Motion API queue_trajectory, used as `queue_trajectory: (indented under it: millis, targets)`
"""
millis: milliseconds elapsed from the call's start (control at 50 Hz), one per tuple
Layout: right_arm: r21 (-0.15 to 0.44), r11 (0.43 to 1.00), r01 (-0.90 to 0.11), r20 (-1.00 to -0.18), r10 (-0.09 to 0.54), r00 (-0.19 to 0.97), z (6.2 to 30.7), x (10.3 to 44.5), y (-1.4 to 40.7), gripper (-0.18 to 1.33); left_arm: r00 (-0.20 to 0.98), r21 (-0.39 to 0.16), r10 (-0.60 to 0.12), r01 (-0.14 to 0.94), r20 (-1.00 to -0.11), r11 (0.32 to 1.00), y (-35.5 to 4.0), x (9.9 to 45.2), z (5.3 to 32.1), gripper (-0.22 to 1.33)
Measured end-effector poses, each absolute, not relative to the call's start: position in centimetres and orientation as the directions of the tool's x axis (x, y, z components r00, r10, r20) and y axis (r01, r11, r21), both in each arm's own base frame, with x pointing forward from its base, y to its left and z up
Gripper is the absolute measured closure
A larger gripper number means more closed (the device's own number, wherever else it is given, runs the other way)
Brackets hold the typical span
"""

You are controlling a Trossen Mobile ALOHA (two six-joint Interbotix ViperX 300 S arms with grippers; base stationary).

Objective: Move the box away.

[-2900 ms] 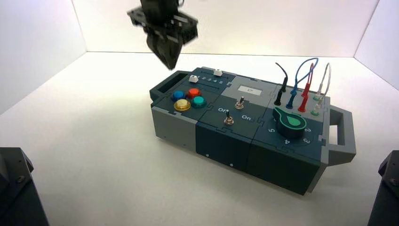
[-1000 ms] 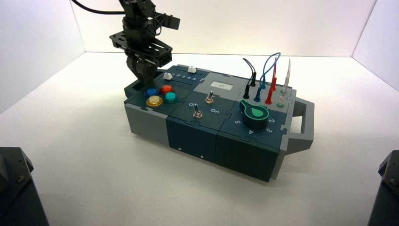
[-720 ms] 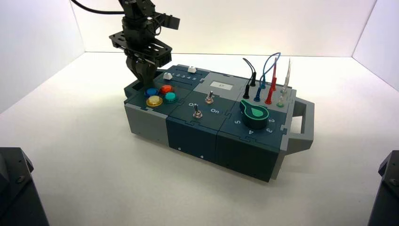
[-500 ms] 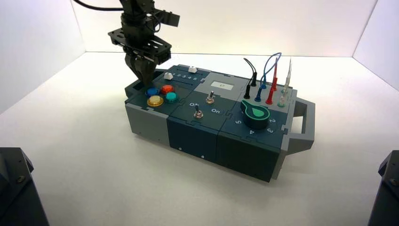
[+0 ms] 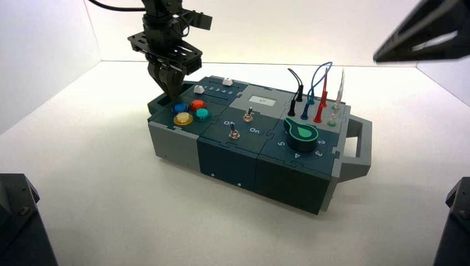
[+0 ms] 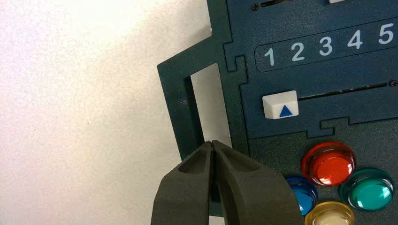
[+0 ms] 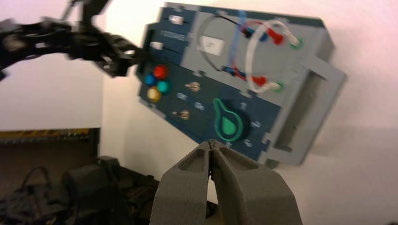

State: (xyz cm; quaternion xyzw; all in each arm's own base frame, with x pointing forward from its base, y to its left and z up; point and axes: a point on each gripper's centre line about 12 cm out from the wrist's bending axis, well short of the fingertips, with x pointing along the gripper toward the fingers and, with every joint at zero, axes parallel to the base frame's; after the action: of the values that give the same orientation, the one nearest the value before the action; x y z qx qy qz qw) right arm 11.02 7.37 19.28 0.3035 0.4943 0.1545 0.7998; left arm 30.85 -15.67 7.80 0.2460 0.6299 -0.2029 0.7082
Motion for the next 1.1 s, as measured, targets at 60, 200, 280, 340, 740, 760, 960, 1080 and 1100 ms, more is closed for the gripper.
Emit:
queue_trajectory:
  millis: [60,200,280,340,740,760,960,1080,1100]
  targets:
    - [0.633,0.77,0.082,-0.709,0.535,0.46,18.7,11.0,7.1,1.29,0.126,0.093,0.022,0.597,-0.992,0.797,-15.7,30.8,7.9,1.28]
    - [0.602,0.785,0.146,-0.757,0.503,0.418,17.2,11.2,6.7,1.29,0.14,0.095,0.014,0.595,-0.99,0.798,-15.8,31.1,8.3,1.28]
    - [0.58,0.796,0.175,-0.785,0.488,0.381,16.6,11.4,6.6,1.29,0.147,0.096,0.01,0.594,-0.989,0.799,-15.8,31.3,8.5,1.28]
    - [0.558,0.806,0.198,-0.809,0.475,0.346,16.0,11.6,6.5,1.29,0.149,0.096,0.008,0.593,-0.989,0.799,-15.9,31.3,8.5,1.28]
    - [0.463,0.855,0.232,-0.882,0.419,0.217,16.3,15.3,6.5,1.29,0.16,0.093,-0.004,0.592,-0.987,0.801,-16.2,31.6,8.7,1.28]
    - [0.462,0.856,0.233,-0.883,0.419,0.213,16.3,15.5,6.5,1.29,0.16,0.093,-0.004,0.592,-0.987,0.801,-16.2,31.6,8.7,1.28]
    - [0.41,0.88,0.239,-0.912,0.399,0.095,14.4,16.0,6.8,1.29,0.162,0.093,-0.005,0.591,-0.987,0.801,-16.2,31.6,8.8,1.28]
    - [0.372,0.899,0.233,-0.925,0.381,0.007,13.1,16.0,7.3,1.29,0.166,0.093,-0.007,0.589,-0.986,0.803,-16.3,31.8,8.9,1.28]
    - [0.365,0.902,0.232,-0.926,0.377,-0.008,12.8,16.1,7.3,1.29,0.166,0.094,-0.007,0.59,-0.986,0.802,-16.3,31.8,8.9,1.28]
